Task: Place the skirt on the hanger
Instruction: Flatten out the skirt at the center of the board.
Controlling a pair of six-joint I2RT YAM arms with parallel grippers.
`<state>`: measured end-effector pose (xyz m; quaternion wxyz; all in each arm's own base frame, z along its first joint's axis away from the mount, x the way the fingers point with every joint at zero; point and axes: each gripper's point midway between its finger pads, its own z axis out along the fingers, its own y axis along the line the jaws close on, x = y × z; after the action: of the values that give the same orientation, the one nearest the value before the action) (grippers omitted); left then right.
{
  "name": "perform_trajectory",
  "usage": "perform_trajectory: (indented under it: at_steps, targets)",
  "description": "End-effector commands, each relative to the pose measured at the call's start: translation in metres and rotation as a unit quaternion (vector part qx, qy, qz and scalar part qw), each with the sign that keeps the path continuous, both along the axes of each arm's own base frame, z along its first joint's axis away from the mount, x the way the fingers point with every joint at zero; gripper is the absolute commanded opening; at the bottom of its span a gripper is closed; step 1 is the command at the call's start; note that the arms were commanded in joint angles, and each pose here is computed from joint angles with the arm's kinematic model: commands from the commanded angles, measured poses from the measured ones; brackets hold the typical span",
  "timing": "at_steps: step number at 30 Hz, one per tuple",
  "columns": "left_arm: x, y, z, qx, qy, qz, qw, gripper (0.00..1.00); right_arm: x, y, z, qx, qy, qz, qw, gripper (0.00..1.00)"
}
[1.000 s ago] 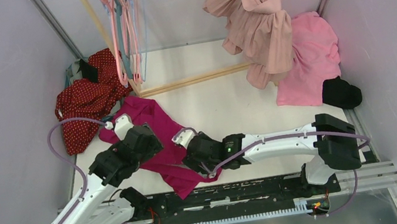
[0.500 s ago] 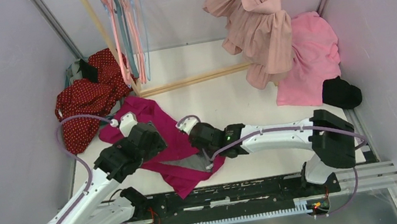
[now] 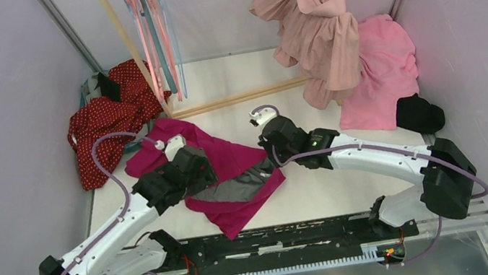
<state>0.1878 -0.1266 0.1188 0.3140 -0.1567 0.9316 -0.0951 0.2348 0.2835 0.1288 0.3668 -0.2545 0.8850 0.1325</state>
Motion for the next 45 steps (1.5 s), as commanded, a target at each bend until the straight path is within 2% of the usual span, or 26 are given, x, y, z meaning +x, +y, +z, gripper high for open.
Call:
perform_trajectory:
  at_steps: [1, 9, 23, 28, 39, 45]
  targets:
    - [0.003, -0.025, 0.002, 0.001, -0.017, -0.042, 0.999, 0.82, 0.002, -0.015, 0.014, 0.026, 0.000, -0.017, 1.000, 0.01]
    - [-0.001, -0.023, -0.013, 0.141, -0.021, -0.047, 0.989, 0.81, 0.004, -0.030, 0.007, 0.030, 0.022, -0.023, 0.999, 0.01]
    - [0.001, -0.012, -0.015, 0.277, -0.023, -0.044, 0.960, 0.82, 0.010, -0.053, 0.001, 0.048, 0.048, -0.034, 0.997, 0.01]
    - [-0.005, -0.026, -0.022, 0.277, -0.015, -0.075, 0.958, 0.83, 0.011, -0.055, -0.001, 0.052, 0.054, -0.035, 0.997, 0.01]
    - [-0.019, -0.038, -0.032, 0.230, -0.009, -0.124, 0.965, 0.88, 0.012, -0.057, -0.003, 0.056, 0.059, -0.035, 0.996, 0.01]
    - [-0.017, -0.028, -0.037, 0.262, -0.006, -0.111, 0.959, 0.89, 0.012, -0.058, -0.003, 0.056, 0.060, -0.036, 0.996, 0.01]
